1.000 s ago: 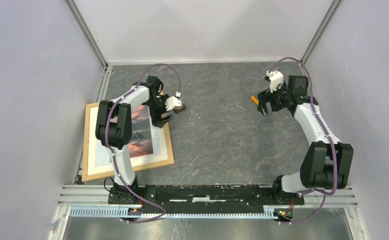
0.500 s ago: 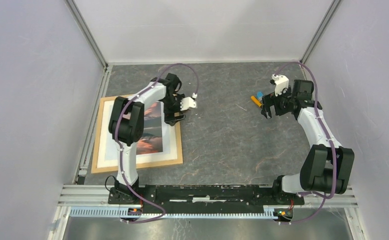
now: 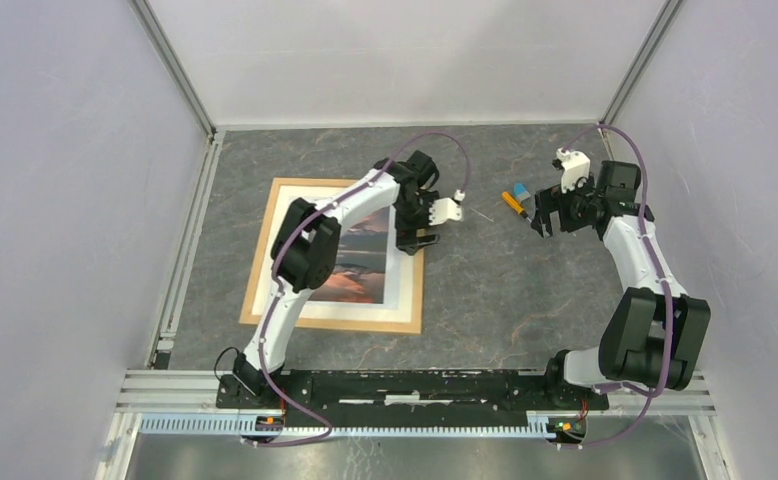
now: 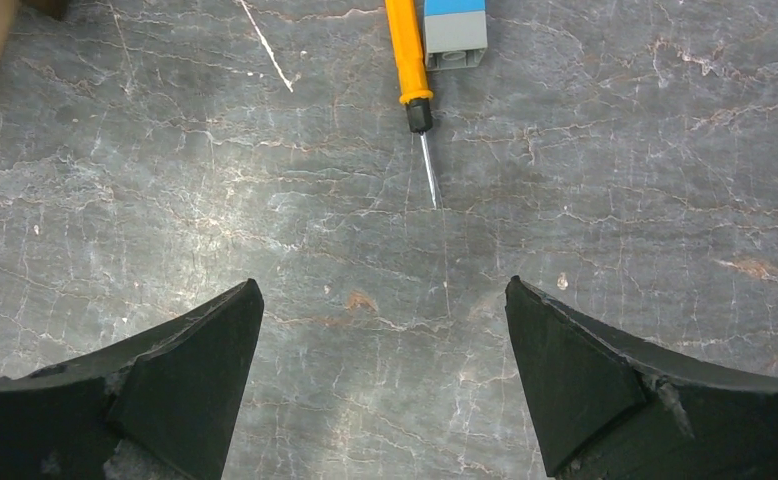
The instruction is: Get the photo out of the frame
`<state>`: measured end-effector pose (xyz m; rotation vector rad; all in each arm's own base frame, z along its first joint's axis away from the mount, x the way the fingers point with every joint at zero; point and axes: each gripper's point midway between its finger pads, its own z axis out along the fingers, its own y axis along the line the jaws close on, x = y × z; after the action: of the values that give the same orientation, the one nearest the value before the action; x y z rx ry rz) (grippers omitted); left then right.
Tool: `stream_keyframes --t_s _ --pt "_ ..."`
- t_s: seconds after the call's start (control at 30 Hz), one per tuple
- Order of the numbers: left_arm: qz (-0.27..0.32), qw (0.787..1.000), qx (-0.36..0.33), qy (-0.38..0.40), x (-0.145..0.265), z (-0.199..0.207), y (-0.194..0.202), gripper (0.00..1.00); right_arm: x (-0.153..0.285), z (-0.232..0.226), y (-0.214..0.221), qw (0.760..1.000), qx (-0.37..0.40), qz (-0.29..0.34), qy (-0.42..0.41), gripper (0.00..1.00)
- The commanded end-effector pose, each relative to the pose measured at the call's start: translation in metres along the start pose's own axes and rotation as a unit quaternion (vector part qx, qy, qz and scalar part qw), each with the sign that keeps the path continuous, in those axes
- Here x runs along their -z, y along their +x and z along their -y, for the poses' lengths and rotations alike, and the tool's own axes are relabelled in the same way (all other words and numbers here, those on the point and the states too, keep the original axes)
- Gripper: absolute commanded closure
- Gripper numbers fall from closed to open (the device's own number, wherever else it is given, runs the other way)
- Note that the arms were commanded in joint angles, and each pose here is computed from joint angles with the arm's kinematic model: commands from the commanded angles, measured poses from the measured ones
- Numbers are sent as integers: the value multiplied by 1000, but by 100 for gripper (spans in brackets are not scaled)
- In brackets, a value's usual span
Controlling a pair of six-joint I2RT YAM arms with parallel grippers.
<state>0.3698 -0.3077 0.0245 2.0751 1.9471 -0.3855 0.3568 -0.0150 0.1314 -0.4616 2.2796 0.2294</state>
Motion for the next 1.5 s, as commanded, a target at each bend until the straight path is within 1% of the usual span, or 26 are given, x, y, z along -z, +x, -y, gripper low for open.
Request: stream_keyframes --t_s 0.0,0.1,0.17,0.33,0.47,0.53,0.63,0.7,0.73,0.83,0.87,0.97,1.03,1.07,1.13,1.23,1.33,1.47 --pt "79 995 51 13 -31 9 -75 2 4 3 0 1000 1 5 -5 2" --pt "108 992 72 -10 -41 3 -112 1 6 5 4 1000 0 -2 -4 2" --pt "139 987 80 -15 -44 0 -140 0 8 7 7 1000 0 -6 -4 2" --pt "206 975 79 -38 -43 -12 -191 0 12 6 12 1000 0 -16 -5 2" --pt "229 971 57 -48 -36 -13 -211 0 11 2 13 1000 -7 -16 -14 2" --pt "234 969 54 -60 -24 -16 -215 0 10 1 12 1000 -12 -14 -20 2" --pt "228 969 48 -84 13 -18 -214 0 6 -3 12 999 -24 -10 -32 2" --pt "217 971 52 -90 41 -14 -202 0 3 -8 14 998 -34 -10 -45 2" --pt "217 970 53 -96 62 -12 -195 0 1 -10 16 998 -39 -10 -51 2" --pt "179 978 74 -80 85 11 -142 0 -4 -16 21 997 -51 -13 -64 2" --pt "162 981 77 -71 92 24 -121 0 -6 -19 23 996 -55 -15 -70 2" --pt "105 992 46 -60 103 72 -63 0 -12 -31 31 994 -65 -25 -88 2" --pt "81 995 39 -44 102 108 -27 0 -17 -41 39 992 -67 -39 -95 2" --pt "84 995 35 -47 108 120 -18 0 -19 -46 44 992 -69 -47 -98 2" --pt "70 996 42 -37 106 145 5 0 -25 -56 55 990 -71 -66 -106 2" --pt "42 998 48 -21 95 178 37 0 -31 -72 68 986 -73 -90 -121 2" --pt "29 998 44 -22 84 203 57 0 -35 -85 81 982 -78 -110 -135 2" --pt "12 998 31 -45 71 216 70 0 -38 -95 97 977 -82 -133 -143 2"
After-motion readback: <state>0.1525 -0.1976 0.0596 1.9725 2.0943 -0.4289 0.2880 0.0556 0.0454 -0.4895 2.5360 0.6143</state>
